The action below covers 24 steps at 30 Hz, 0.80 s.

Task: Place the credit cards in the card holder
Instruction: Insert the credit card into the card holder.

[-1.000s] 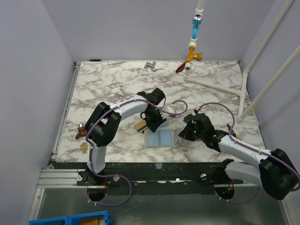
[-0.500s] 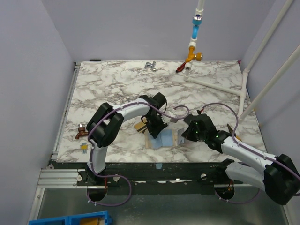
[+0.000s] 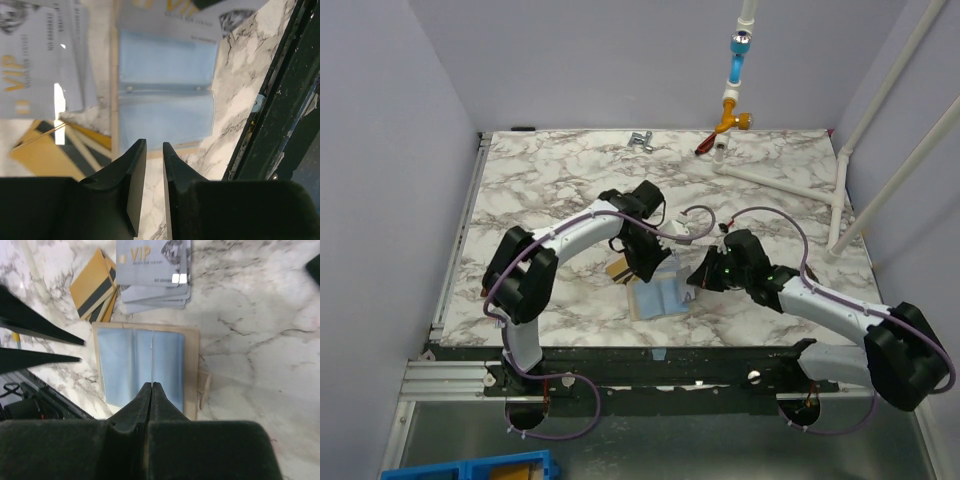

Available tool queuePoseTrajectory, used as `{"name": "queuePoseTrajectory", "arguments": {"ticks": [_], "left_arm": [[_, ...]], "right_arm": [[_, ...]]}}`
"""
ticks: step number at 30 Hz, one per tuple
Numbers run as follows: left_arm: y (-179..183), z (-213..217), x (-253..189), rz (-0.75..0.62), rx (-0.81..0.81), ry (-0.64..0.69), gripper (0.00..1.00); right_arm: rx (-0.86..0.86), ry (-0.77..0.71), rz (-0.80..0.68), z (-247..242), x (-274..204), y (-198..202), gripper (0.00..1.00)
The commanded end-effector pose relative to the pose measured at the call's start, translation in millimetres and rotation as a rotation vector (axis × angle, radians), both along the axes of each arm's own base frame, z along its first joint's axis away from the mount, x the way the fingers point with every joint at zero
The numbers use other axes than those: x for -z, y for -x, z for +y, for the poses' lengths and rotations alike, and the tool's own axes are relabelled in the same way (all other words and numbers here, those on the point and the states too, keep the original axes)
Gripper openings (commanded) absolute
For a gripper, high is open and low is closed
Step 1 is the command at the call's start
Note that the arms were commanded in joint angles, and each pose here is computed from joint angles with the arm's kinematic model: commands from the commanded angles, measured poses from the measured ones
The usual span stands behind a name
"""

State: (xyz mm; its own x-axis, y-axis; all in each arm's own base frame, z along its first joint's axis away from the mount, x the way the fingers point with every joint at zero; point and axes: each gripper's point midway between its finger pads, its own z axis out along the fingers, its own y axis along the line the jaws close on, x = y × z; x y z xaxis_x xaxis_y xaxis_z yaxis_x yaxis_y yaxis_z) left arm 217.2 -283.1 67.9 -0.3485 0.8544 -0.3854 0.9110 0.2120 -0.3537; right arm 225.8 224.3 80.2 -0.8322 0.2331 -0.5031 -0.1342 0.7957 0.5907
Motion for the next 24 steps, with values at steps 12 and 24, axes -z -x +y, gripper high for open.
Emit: {"name": "queuePoseTrajectory", "arguments": {"ticks": [12, 24], "left_arm": [[1, 70, 38, -0.32, 0.13, -0.155, 0.22], [6, 54, 55, -0.309, 0.114, -0.206, 0.21]], "right_arm": [[-0.208, -0.177, 0.002, 54, 11, 7, 0.01], [-0.197, -0.168, 0.031, 48, 38, 15, 0.01]]}}
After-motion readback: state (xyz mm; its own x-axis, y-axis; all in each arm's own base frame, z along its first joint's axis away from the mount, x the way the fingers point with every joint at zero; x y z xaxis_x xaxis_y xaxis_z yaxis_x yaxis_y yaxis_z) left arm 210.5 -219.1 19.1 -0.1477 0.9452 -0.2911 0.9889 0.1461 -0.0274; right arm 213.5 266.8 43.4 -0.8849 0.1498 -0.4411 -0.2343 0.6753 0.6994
